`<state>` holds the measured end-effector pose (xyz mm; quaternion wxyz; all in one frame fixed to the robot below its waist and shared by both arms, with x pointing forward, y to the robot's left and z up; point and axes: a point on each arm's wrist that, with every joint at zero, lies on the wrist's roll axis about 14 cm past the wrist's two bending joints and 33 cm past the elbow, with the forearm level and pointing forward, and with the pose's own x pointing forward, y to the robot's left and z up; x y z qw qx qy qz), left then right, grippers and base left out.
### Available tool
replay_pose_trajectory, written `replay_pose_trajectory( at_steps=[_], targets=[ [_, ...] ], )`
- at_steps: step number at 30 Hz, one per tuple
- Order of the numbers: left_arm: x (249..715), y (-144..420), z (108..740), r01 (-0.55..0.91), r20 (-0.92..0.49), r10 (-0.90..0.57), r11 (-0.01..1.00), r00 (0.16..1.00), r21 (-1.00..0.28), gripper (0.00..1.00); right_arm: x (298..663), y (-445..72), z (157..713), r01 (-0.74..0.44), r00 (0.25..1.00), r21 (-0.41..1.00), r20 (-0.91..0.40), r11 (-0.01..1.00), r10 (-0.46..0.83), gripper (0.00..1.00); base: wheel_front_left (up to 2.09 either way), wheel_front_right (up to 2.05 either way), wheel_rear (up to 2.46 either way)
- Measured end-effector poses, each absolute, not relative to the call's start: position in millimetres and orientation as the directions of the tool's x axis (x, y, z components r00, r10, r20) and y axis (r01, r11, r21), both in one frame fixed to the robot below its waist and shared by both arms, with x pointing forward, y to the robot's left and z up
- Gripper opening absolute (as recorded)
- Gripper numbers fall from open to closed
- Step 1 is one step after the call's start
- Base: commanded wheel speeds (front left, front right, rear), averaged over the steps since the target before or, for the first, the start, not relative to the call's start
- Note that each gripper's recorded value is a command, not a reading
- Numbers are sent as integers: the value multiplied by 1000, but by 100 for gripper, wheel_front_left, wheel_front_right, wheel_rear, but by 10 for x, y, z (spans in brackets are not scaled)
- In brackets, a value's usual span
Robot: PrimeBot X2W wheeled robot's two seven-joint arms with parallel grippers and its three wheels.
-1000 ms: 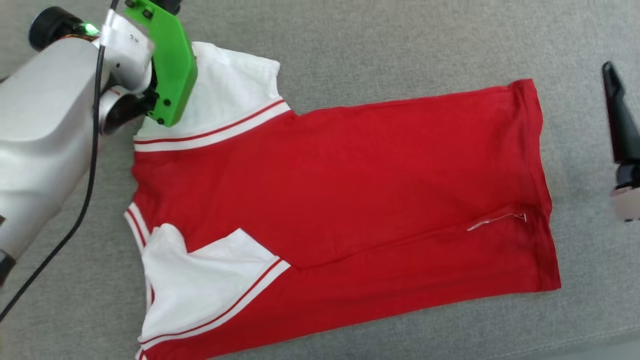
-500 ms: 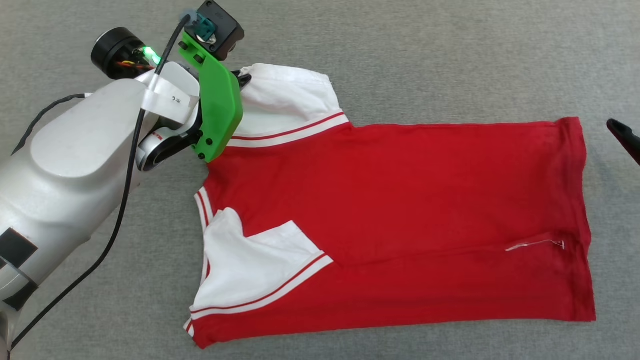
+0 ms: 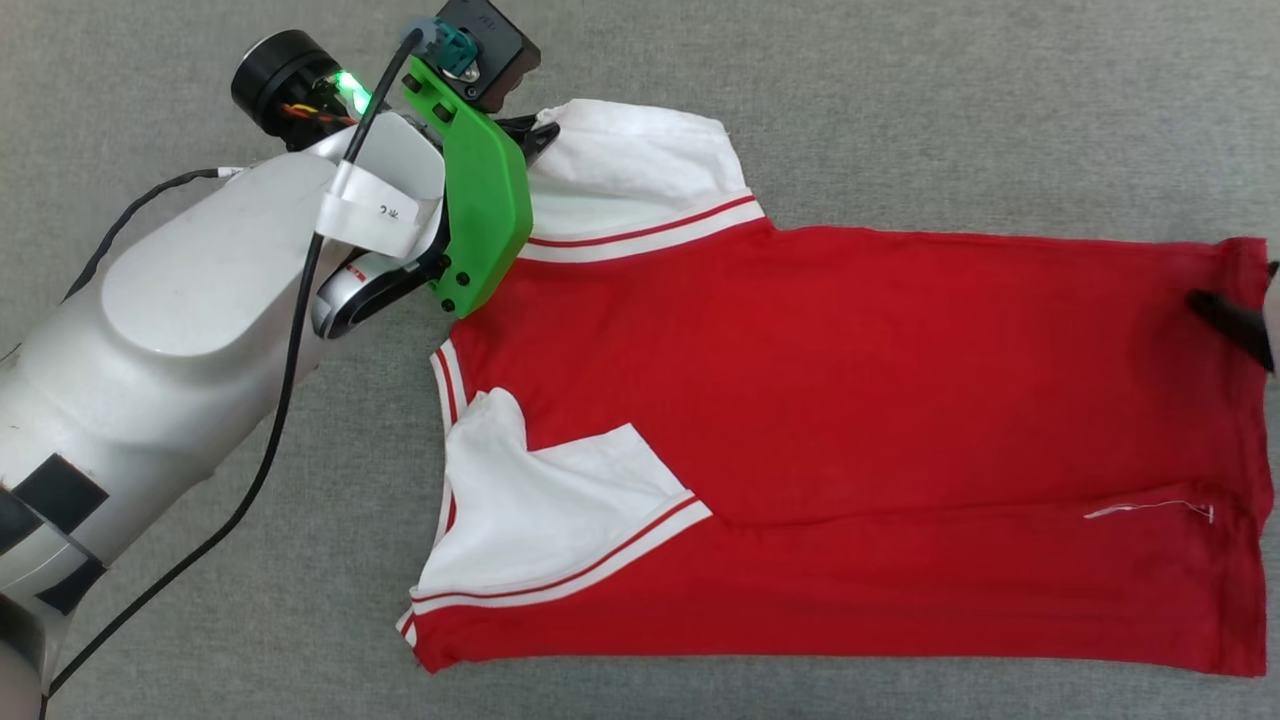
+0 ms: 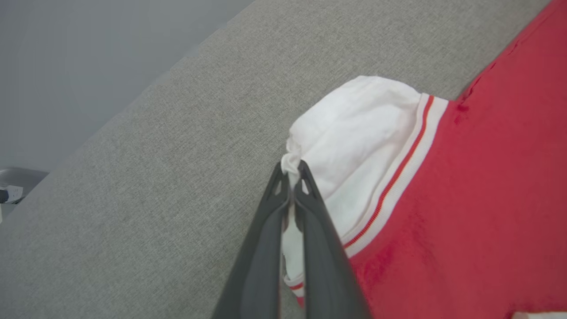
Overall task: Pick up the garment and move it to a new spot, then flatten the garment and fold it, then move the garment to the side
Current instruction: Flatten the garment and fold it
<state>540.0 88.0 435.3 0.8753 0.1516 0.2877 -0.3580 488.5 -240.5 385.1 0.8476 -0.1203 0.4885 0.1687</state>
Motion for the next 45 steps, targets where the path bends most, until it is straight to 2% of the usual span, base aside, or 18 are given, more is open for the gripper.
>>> replay_pose_trajectory(
  at_steps=[3, 8, 9, 10, 13, 21, 27, 37, 45],
  targets=[
    [5407, 904, 4272, 711, -618, -536, 702, 575, 52, 0, 4815, -2425, 3610, -409, 407, -35, -901, 912, 149, 100, 0, 0, 0],
    [5412, 956, 4207, 701, -623, -528, 712, 577, 46, 0, 4800, -2391, 3459, -421, 380, -15, -911, 907, 161, 100, 0, 0, 0],
    [5419, 968, 4212, 698, -620, -526, 714, 582, 48, 0, 4803, -2385, 3460, -417, 384, -8, -908, 909, 169, 91, 0, 0, 0],
    [5423, 979, 4222, 696, -619, -524, 717, 585, 52, 0, 4809, -2386, 3467, -412, 394, -4, -902, 911, 175, 1, 0, 0, 0],
    [5439, 1007, 4283, 688, -605, -520, 723, 603, 64, 0, 4836, -2372, 3520, -404, 441, -2, -877, 915, 193, 0, 0, 0, 0],
    [5297, 1064, 4450, 669, -569, -520, 740, 637, 73, 0, 4931, -2204, 3897, -401, 629, -1, -727, 916, 274, 0, 0, 0, 0],
    [5052, 1168, 4579, 663, -552, -516, 743, 655, 92, 0, 4833, -2133, 4187, -410, 715, -17, -626, 912, 310, 0, 0, 0, 0],
    [4379, 1284, 4598, 650, -548, -510, 755, 663, 83, 0, 4392, -2231, 4360, -394, 760, -21, -570, 919, 313, 0, 0, 0, 0],
    [3713, 1261, 4328, 630, -603, -511, 777, 613, -18, 0, 3973, -2262, 4257, -373, 743, 32, -588, 927, 319, 0, 0, 0, 0]
  ],
)
